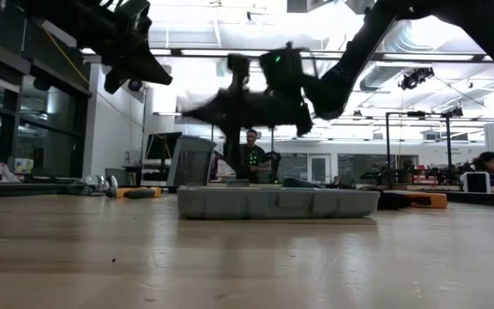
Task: Prefit tool cases
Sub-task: Put the yellow hex keys into the gray toolbox
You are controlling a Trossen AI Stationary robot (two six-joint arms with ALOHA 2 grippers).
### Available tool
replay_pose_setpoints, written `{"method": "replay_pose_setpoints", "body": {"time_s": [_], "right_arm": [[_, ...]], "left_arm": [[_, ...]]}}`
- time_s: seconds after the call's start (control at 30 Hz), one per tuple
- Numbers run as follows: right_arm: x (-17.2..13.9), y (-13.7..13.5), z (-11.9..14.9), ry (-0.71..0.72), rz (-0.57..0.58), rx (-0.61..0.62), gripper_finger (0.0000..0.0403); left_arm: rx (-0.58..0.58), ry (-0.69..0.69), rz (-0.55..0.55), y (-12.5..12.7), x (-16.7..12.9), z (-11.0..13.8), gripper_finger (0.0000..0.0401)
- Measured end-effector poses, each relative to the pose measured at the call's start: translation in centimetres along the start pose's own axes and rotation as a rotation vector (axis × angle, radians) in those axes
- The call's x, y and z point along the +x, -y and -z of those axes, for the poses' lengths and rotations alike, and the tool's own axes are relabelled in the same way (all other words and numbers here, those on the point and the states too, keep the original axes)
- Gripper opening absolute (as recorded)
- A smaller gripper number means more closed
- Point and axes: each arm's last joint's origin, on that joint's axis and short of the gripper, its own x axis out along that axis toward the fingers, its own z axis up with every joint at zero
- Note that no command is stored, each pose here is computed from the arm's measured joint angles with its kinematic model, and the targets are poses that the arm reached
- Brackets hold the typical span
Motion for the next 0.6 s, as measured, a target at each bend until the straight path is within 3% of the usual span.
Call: {"method": "replay_pose_setpoints", "body": {"time_s": [0.07, 0.17, 0.4, 0.6], "right_arm": [[0.6, 2.3, 1.5, -0.031, 0.056, 0.04, 0.0], [0.0, 3.5, 1.3, -0.024, 0.001, 0.082, 0.0], [-1.2, 0.9, -1.0, 0.005, -0.029, 0.016, 0.0], [-1.1, 0.5, -0.8, -0.004, -0.033, 0.025, 0.0]], "left_arm": [[-0.007, -0.004, -0.002, 0.0, 0.0, 0.0, 0.0], [-0.006, -0.015, -0.007, -0.1, 0.0, 0.1, 0.0], [-0.003, -0.033, -0.015, -0.1, 0.0, 0.3, 0.0], [0.001, -0.043, -0.024, -0.2, 0.0, 0.4, 0.0]]}}
